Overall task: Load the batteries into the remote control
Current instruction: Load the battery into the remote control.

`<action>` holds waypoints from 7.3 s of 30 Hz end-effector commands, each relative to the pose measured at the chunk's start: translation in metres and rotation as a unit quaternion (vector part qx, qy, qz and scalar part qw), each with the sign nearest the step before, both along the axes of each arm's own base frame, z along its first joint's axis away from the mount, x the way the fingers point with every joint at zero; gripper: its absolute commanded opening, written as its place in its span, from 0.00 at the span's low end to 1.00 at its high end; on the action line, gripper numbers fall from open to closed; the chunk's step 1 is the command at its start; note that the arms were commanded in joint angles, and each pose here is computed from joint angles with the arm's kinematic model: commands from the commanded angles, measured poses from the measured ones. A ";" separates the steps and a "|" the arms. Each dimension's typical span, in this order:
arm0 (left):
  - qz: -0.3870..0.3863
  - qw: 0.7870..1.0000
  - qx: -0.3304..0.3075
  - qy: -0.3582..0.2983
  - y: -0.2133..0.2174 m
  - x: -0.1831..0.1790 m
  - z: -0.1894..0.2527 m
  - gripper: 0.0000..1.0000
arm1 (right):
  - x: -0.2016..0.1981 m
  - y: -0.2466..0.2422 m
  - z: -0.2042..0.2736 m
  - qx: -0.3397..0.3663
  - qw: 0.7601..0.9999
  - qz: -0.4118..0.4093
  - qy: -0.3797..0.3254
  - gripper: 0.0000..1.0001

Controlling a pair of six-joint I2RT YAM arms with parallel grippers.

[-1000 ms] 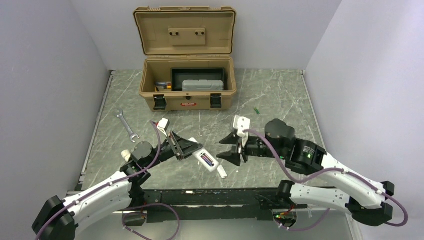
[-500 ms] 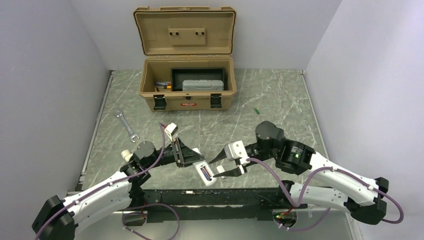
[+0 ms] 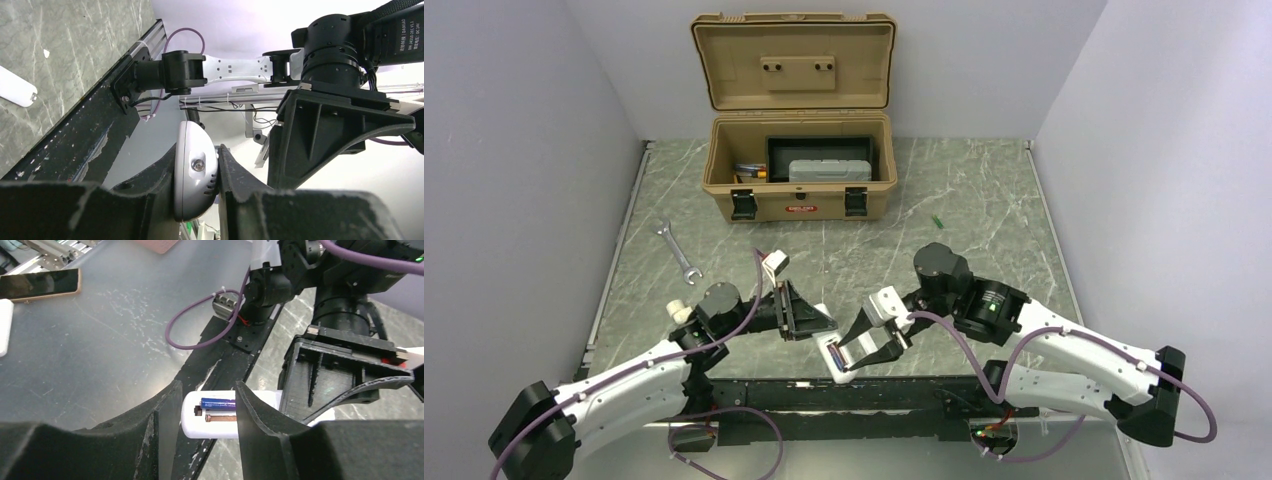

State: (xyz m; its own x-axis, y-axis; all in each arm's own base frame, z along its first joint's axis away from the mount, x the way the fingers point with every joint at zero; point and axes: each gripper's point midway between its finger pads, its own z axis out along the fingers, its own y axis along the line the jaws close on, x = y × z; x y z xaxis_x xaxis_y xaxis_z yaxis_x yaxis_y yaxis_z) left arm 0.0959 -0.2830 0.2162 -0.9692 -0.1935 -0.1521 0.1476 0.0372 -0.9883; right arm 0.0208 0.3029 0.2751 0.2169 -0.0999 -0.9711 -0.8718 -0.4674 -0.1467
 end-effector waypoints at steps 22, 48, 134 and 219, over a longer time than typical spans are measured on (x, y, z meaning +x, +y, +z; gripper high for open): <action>-0.014 0.998 -0.047 -0.032 -0.009 -0.001 0.032 0.00 | -0.003 0.004 -0.024 -0.008 0.999 -0.001 0.050 0.40; -0.017 0.998 -0.049 -0.033 -0.011 -0.001 0.034 0.00 | -0.001 0.006 -0.038 -0.018 0.998 -0.008 0.060 0.38; -0.027 0.997 -0.053 -0.049 -0.018 -0.003 0.032 0.00 | 0.029 0.012 -0.046 0.005 0.997 -0.061 0.056 0.34; 0.079 0.969 -0.097 -0.212 0.007 0.011 0.078 0.00 | 0.043 0.004 -0.041 -0.090 0.854 -0.278 0.430 0.39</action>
